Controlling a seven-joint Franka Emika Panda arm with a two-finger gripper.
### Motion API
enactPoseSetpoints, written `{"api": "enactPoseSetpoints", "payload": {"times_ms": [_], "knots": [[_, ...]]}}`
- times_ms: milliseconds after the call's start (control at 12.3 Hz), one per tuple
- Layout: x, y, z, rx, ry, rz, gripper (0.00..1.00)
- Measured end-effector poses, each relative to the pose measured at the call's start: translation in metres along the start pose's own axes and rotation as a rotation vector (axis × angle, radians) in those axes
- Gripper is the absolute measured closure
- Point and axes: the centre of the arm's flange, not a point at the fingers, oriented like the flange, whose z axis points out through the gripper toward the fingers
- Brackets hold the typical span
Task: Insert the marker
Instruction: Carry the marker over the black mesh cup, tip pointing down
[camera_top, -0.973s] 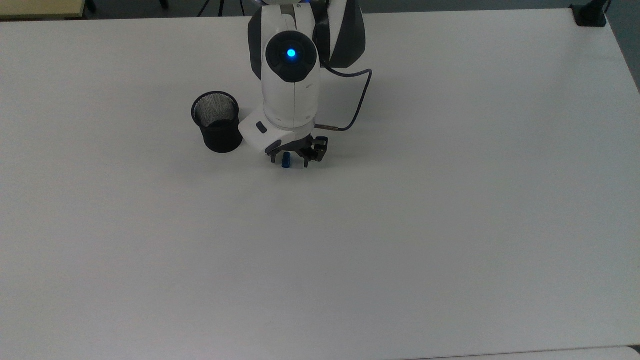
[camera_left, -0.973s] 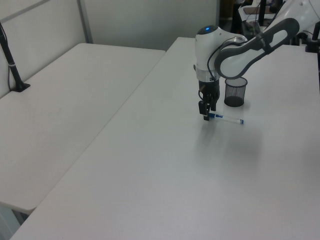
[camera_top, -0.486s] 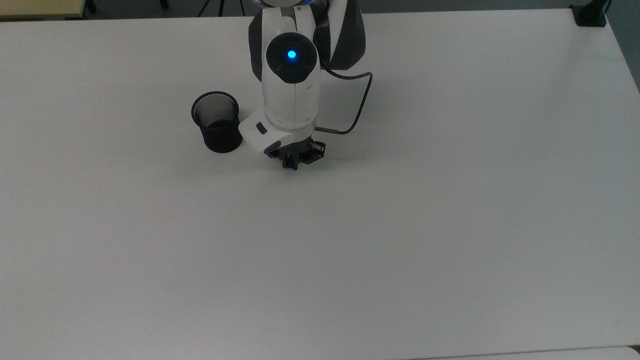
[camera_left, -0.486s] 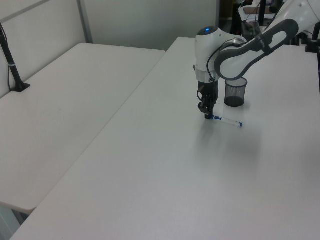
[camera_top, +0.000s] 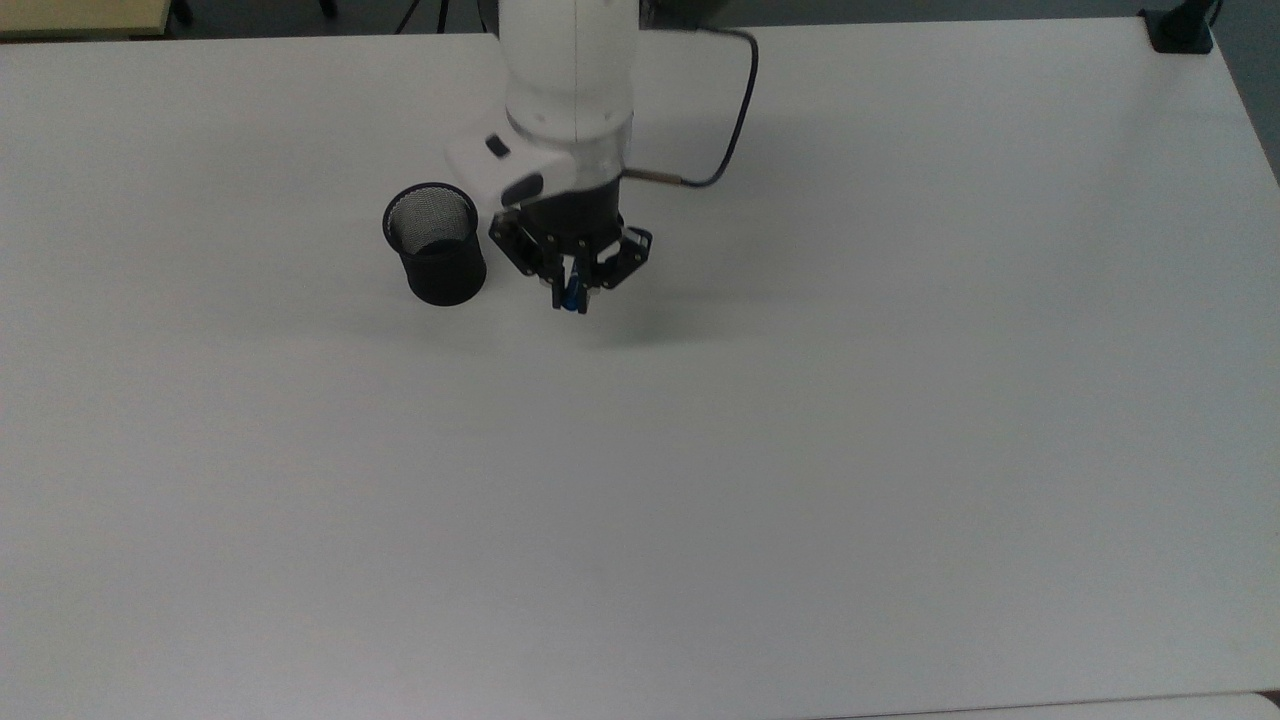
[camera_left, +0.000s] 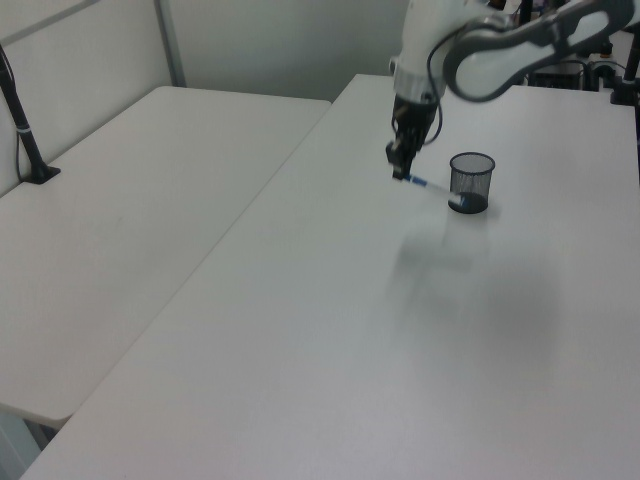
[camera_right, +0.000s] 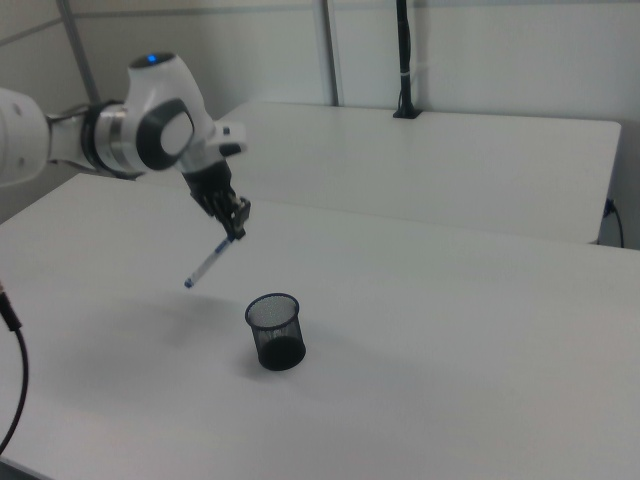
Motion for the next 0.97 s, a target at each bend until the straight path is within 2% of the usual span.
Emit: {"api": "enactPoseSetpoints", "payload": {"times_ms": [162,324,486,648,810,973], "knots": [[0.001,0.031,-0.074,0.007,0.099,0.046,0.81],[-0.011,0.079,-0.104,-0.013,0.131,0.058,0.81],[-0.027,0.115,-0.114,0.002,0.149,0.056,0.81],[-0.049,0.149,-0.121,0.025,0.205,0.042,0.81],[-0.063,0.161,-0.115,0.026,0.276,0.035,0.81],[-0.072,0.167,-0.090,0.019,0.381,0.013,0.81]]}}
